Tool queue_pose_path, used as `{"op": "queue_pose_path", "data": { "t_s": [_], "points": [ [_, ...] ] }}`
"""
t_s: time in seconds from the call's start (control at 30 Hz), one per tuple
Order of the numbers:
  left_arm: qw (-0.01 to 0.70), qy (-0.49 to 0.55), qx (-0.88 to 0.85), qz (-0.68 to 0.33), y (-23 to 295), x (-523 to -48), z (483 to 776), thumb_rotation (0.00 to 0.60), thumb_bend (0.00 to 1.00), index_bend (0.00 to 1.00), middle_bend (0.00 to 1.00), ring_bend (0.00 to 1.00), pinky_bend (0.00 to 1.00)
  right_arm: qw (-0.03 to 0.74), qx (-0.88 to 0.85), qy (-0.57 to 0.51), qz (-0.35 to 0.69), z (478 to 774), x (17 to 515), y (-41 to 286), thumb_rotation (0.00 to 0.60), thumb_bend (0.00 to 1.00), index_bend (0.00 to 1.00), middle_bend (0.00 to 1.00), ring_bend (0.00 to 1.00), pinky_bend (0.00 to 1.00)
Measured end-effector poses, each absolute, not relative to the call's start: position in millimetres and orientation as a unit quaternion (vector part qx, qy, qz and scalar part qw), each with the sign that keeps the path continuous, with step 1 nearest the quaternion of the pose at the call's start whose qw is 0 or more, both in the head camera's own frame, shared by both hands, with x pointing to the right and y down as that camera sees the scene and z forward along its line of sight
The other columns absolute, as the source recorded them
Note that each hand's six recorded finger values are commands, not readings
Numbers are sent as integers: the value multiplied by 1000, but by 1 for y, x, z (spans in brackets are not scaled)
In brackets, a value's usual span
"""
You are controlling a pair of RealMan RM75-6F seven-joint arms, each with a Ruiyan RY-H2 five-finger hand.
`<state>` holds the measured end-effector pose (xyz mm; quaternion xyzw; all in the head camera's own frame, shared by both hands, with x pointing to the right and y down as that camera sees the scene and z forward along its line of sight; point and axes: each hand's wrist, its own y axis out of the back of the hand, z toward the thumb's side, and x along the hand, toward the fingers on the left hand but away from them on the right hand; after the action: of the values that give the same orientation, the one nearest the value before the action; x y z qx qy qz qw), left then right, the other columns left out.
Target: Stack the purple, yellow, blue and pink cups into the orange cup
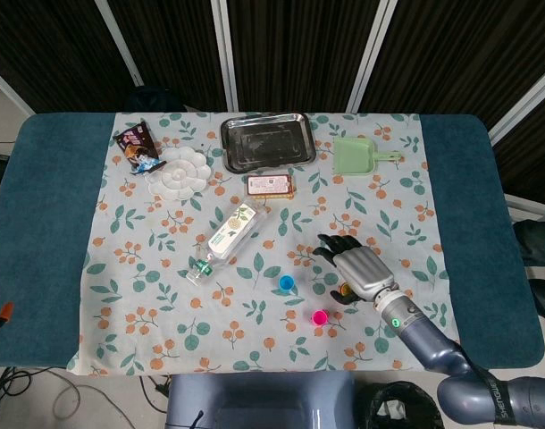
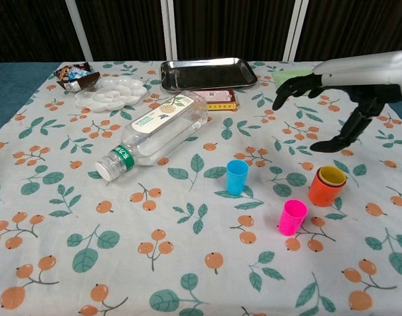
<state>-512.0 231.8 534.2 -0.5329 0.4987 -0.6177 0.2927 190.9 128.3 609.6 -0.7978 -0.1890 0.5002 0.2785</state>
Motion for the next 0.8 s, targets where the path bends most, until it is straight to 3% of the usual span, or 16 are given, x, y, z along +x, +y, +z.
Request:
{"op": "queue_pose_path", "data": {
  "t_s": [0.8],
  "points": [
    [287,501,-534,-618,231,-513,537,600,223,150,68,5,0,306,-793,-179,496,654,121,136,600,397,257,0,82,90]
  ]
}}
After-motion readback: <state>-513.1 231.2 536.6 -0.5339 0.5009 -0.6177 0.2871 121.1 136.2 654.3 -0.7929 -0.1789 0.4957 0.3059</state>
